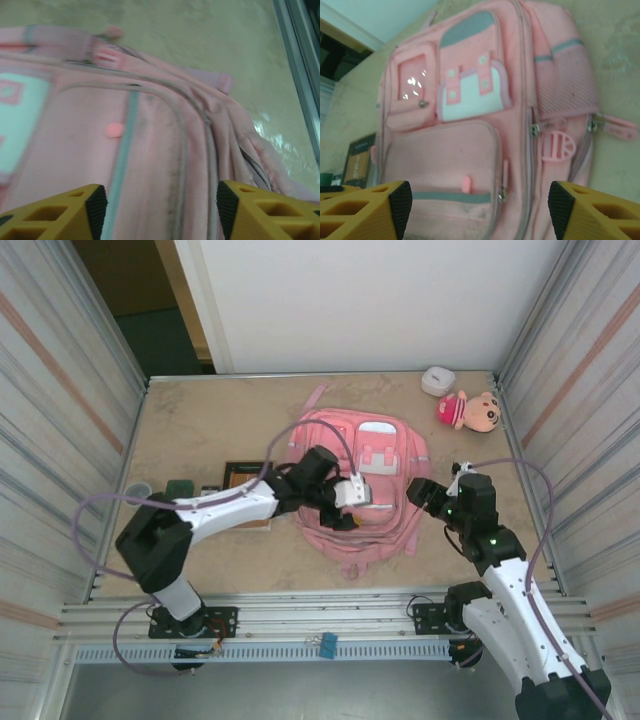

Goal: Pack books, pencil case, and school supplies into a backpack

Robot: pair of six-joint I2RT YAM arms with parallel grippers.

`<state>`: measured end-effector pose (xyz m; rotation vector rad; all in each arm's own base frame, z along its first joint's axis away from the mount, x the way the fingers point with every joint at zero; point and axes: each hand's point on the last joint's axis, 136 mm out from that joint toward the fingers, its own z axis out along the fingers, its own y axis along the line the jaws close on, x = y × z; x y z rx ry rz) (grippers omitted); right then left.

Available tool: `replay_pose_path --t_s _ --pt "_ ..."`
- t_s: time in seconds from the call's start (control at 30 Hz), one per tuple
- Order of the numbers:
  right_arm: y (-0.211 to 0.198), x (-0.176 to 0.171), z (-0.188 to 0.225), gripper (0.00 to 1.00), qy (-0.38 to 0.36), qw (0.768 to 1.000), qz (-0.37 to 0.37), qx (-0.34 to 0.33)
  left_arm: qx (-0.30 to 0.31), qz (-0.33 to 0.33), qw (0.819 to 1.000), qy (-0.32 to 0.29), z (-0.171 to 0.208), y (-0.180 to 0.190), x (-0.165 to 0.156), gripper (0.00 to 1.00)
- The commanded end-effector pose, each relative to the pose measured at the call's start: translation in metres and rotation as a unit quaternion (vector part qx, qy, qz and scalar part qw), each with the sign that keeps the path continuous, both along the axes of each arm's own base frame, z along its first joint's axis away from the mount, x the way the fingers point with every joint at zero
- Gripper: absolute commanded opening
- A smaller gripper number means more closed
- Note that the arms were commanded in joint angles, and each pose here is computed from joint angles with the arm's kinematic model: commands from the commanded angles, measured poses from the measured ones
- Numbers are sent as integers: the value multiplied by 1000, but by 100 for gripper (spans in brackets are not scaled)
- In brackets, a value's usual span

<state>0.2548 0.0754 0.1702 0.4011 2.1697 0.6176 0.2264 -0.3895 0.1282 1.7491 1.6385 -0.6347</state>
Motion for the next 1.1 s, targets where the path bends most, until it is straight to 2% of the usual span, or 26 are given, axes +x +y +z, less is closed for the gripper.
replay_pose_path --t_s 0.0,0.33,0.4,0.57,0.8,1.07 --pt "-8 -7 -10 74 13 1000 -22 2 42 -56 997 -40 -19 -7 -5 70" --pt "-13 -10 -16 74 14 1000 -22 -14 76 -8 993 -89 -54 -11 25 80" --pt "-13 -11 -17 74 13 1000 -21 -12 62 -5 994 -88 -45 -14 24 81" --pt "-14 -12 -17 74 8 1000 -21 -11 -19 -26 994 -100 -7 -24 12 81" --pt "-15 -14 -19 74 3 1000 -23 -9 18 -41 994 -96 -26 -31 16 83" --pt "-16 -14 -22 75 5 1000 -27 -5 76 -40 992 -88 -71 -29 26 83"
